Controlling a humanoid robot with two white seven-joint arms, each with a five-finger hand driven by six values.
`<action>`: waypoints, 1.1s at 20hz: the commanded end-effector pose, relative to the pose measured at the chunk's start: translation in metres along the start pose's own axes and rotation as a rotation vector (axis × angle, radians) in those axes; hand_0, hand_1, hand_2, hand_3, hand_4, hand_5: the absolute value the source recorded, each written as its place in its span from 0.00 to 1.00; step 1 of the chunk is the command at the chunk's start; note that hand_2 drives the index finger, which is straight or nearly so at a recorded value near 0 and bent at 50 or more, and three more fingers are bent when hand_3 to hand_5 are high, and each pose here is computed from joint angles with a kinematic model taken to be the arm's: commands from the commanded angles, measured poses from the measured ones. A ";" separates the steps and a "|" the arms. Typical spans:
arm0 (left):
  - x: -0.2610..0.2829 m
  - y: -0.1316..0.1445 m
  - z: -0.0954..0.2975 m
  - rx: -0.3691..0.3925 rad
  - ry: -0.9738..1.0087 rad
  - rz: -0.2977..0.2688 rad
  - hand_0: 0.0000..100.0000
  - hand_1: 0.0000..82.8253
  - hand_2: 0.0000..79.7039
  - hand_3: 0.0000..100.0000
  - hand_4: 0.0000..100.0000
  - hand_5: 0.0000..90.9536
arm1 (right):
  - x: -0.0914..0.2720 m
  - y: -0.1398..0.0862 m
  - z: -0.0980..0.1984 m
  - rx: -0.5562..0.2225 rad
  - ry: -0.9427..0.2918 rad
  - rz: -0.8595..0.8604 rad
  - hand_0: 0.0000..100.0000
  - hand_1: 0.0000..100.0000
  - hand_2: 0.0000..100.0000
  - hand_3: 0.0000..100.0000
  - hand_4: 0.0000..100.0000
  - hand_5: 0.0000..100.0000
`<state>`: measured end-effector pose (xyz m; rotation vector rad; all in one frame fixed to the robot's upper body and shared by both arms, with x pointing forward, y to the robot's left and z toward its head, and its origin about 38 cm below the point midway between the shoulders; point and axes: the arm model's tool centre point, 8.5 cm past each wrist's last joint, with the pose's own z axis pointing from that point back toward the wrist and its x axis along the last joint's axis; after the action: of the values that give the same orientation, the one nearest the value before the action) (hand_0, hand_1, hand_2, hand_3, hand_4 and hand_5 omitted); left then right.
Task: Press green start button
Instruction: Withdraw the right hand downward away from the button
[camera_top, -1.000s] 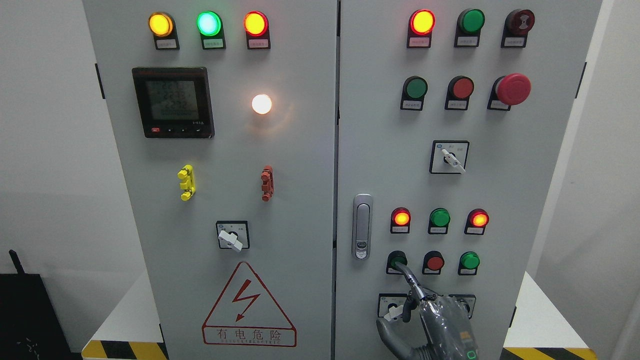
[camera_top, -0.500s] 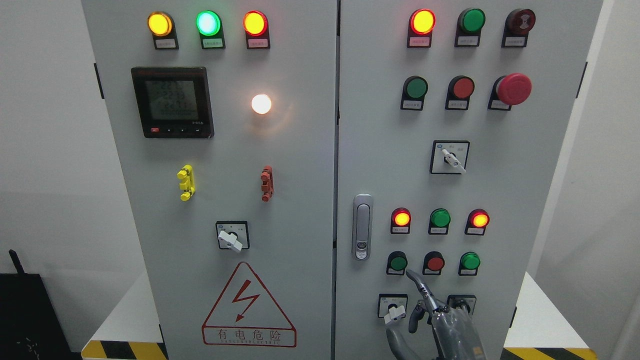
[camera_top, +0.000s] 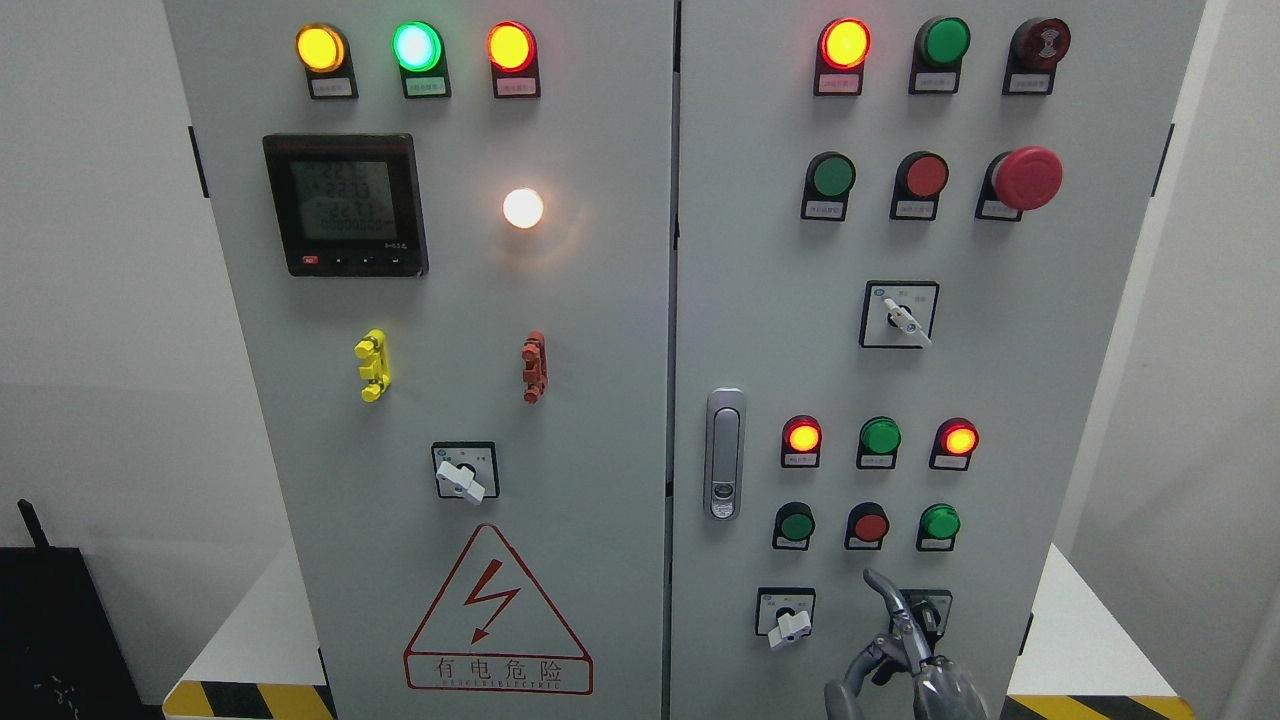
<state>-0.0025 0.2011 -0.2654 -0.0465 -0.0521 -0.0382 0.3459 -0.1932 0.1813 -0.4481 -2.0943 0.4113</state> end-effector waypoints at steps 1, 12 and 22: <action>0.000 0.000 0.000 0.000 -0.001 0.000 0.12 0.67 0.00 0.00 0.00 0.00 | 0.031 0.003 0.011 -0.024 -0.055 -0.194 0.25 0.07 0.00 0.64 0.57 0.47; 0.000 0.000 0.000 0.000 -0.001 0.000 0.12 0.67 0.00 0.00 0.00 0.00 | 0.031 0.021 0.042 -0.005 0.014 -0.472 0.24 0.07 0.00 0.10 0.01 0.00; -0.001 0.000 0.000 0.000 0.001 0.000 0.12 0.67 0.00 0.00 0.00 0.00 | 0.026 0.026 0.046 0.013 0.059 -0.578 0.18 0.06 0.00 0.00 0.00 0.00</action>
<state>-0.0026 0.2011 -0.2654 -0.0464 -0.0520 -0.0382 0.3016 -0.1729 0.1631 0.0680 -2.0561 0.0835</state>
